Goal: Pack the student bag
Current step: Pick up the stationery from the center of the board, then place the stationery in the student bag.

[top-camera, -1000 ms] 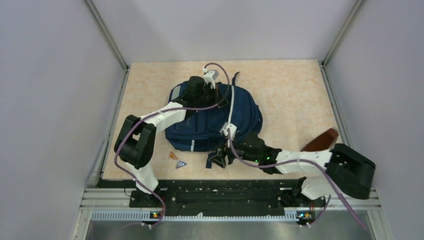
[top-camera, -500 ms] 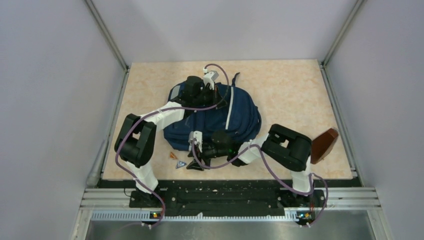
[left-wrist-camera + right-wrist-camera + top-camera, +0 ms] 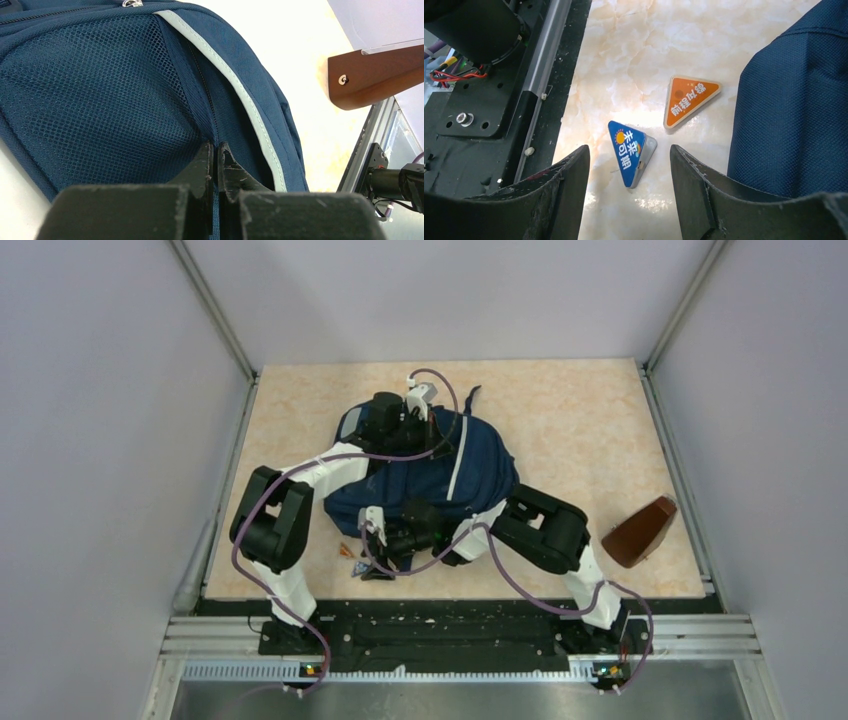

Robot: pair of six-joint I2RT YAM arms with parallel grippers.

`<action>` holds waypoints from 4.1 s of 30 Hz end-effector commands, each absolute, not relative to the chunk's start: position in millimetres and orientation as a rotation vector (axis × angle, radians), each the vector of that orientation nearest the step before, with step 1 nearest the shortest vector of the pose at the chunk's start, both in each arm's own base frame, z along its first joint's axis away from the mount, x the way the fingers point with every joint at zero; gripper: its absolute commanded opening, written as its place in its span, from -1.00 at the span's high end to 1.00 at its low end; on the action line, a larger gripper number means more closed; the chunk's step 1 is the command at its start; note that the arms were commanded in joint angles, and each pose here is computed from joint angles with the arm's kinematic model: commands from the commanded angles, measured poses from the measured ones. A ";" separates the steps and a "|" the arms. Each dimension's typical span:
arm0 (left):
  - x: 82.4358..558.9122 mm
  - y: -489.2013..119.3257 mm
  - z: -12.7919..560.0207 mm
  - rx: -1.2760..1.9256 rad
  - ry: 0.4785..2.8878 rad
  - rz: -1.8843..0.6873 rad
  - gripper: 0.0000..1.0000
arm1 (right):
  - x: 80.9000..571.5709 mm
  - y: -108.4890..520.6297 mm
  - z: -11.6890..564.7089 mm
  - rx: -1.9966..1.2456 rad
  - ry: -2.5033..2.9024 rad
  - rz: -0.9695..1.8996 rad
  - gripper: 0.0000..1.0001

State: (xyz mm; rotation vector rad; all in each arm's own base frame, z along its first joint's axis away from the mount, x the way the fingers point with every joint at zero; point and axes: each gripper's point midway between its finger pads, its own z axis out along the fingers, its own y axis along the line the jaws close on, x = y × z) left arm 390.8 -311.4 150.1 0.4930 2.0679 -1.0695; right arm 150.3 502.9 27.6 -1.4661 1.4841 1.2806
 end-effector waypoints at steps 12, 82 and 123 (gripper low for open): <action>408.0 -307.4 167.0 0.505 1.987 -1.060 1.00 | 157.1 515.9 14.0 -1.493 1.430 1.236 -0.03; 407.1 -289.4 182.3 0.424 1.916 -1.043 1.00 | 298.4 264.8 220.3 -0.572 1.724 0.572 1.00; 405.0 -290.5 185.0 0.416 1.909 -1.059 1.00 | 387.9 296.1 193.7 -0.346 1.733 0.514 1.00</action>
